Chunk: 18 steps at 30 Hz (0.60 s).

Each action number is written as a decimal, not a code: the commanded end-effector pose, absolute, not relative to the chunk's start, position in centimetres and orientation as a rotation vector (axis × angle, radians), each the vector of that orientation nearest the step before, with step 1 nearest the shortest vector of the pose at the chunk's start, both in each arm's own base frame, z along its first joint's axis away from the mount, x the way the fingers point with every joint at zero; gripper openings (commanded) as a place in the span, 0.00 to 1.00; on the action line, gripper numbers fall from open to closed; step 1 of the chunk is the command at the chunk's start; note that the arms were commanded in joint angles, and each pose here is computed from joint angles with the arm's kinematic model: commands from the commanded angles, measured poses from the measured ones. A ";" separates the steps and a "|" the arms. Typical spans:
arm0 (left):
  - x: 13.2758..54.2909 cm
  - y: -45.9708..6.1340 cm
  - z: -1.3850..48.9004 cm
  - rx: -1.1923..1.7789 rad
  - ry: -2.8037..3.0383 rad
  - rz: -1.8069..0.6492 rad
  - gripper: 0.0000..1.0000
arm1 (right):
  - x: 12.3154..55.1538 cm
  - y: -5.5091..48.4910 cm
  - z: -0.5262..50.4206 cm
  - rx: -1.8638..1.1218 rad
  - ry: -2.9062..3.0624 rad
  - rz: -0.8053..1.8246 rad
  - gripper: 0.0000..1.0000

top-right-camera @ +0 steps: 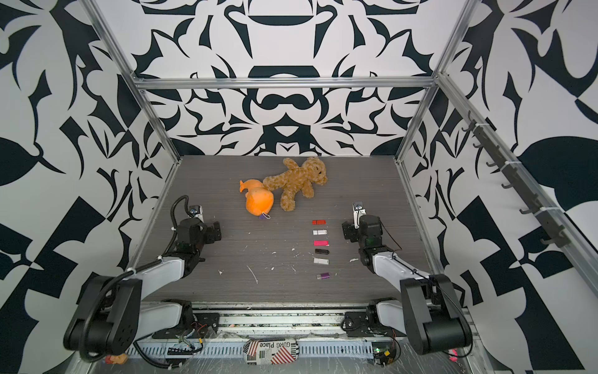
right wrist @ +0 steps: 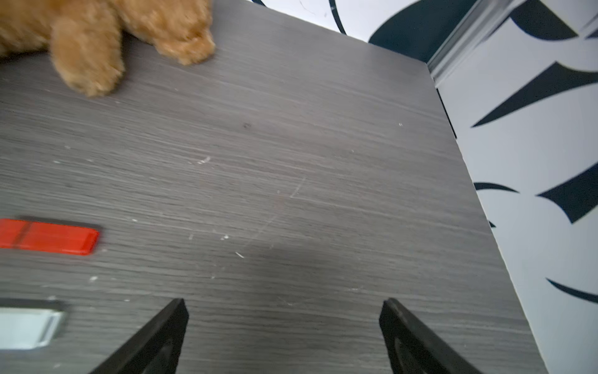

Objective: Close the usb drive cover
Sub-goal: Reset both arms

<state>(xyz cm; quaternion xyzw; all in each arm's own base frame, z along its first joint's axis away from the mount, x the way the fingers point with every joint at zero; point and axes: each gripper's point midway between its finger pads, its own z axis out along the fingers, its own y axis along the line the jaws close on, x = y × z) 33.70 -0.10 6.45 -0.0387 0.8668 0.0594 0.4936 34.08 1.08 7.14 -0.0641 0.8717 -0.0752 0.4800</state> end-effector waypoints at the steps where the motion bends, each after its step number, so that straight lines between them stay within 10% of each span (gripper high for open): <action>1: 36.7 0.9 11.8 -0.153 1.806 0.139 0.99 | 36.4 0.5 11.4 0.000 1.865 -0.143 0.99; 18: 39.4 -1.3 8.9 0.003 1.898 0.024 0.99 | 38.4 2.0 8.0 -0.063 1.933 -0.077 0.99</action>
